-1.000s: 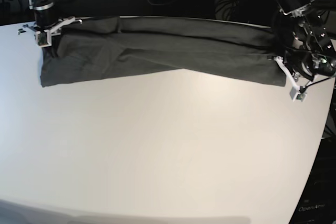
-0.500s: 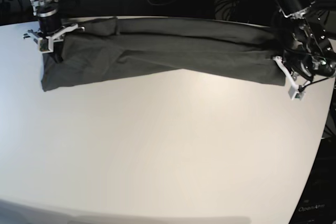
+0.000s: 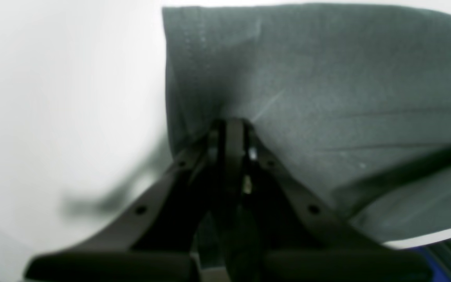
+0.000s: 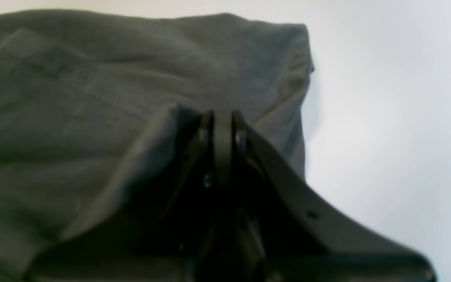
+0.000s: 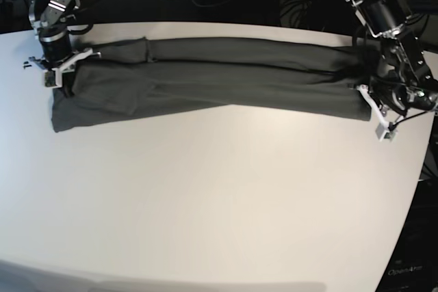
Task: Fold the T-shirt properly
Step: 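Drag the folded strip back toward the robot with both grippers, then pull the left gripper's end of the strip outward to straighten it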
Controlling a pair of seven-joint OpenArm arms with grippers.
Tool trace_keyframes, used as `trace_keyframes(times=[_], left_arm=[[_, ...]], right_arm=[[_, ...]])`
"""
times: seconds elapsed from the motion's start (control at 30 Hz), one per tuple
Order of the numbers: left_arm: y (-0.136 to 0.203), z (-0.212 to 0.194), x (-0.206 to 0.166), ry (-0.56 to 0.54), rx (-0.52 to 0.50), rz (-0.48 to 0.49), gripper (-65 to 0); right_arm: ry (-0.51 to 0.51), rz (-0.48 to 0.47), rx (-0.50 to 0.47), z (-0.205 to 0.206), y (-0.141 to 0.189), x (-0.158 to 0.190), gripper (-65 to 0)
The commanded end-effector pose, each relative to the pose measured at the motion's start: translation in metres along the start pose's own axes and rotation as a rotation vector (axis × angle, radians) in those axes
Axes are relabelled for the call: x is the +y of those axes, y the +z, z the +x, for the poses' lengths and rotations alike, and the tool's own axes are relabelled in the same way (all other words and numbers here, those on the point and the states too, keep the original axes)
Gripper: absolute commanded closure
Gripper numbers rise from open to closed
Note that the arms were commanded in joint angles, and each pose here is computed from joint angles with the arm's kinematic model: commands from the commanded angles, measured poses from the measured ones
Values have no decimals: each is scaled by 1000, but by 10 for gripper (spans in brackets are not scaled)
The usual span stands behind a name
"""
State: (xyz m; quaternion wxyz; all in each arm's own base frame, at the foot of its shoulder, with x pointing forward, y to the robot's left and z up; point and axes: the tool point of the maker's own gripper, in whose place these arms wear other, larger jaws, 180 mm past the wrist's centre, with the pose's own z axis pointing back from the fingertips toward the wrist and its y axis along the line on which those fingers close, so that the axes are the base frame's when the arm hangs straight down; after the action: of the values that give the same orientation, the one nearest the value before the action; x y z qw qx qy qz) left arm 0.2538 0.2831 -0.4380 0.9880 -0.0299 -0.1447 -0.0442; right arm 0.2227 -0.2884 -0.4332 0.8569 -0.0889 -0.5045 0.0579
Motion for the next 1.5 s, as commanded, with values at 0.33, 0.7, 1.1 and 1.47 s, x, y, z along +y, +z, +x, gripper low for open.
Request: trace_keyframes(times=[0.33,0.7,1.1,1.47], left_arm=[[-11,2,-18,-43,38,-20,-17],[-13,33,-45,-44,-28,-72,-17],[-40,55,-85,-77,-66,-188,-17],[-58,81,-123,-181,-66,-268,-17]], right_arm=[[11,-18,122,-9,-35,-37,-3],[-2,-28,152,-3,-58,-69,-3],[-43,-19,191,-13,-69,-89,-3],[-42,-28,187,-11,-69,-95,-3]])
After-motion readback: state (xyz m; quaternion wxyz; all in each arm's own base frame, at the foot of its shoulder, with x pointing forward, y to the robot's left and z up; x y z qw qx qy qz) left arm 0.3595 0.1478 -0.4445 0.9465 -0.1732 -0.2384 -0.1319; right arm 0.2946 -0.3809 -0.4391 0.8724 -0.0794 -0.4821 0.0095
